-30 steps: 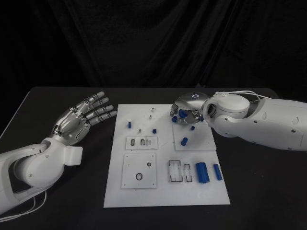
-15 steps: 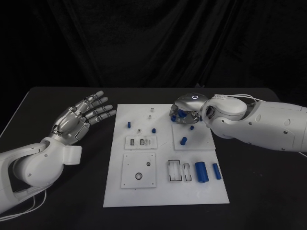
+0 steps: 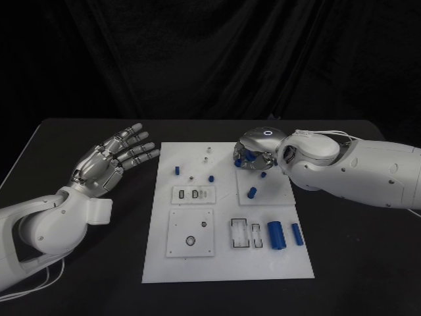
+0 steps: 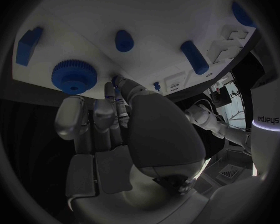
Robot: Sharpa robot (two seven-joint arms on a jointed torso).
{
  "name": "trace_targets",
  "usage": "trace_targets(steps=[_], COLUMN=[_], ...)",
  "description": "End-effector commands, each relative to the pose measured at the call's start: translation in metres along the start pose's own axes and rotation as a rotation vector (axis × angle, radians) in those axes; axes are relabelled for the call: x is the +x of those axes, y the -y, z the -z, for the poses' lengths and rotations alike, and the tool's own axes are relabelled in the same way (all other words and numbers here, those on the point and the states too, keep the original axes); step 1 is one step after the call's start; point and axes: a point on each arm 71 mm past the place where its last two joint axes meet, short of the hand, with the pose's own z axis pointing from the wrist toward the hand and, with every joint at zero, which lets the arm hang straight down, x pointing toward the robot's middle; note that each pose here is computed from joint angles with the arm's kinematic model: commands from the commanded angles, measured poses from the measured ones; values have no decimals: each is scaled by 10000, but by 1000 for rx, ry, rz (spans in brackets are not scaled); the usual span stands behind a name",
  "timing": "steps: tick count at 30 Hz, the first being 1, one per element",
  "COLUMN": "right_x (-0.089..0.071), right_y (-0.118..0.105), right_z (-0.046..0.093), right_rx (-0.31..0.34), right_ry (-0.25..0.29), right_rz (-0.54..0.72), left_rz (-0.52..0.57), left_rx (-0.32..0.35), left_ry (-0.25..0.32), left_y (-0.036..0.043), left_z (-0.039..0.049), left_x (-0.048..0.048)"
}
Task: Assemble the parts on the task board
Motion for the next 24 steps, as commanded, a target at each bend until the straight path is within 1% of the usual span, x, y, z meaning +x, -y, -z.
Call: trace_targets(steps=[1,3,6,10,12,15,18,24], right_x=[-31,-68,-168,-300,-363,-412,-446,-466], right_y=[-19,-23,-40,-85,-128,-194,-253,-305], right_z=[18,20,0,-66,-132,-238,-357,-532], right_rx=[-12,-11,-11,-19,-26,-37,-48,-56], right_ry=[52,69,98,122,129,129,131,140], right_rz=[-10,-11,-5,8,16,26,34,46], left_rz=[15,15,16,16,16,17,19,20], left_rx=[119,118,118,117,116,114,111,109], left_ry=[-7,-5,-1,3,4,7,10,12], left_y=[95,97,99,100,99,100,101,103], left_z=[6,10,13,15,14,19,28,35], left_x=[3,-1,-5,-9,-9,-10,-11,-10])
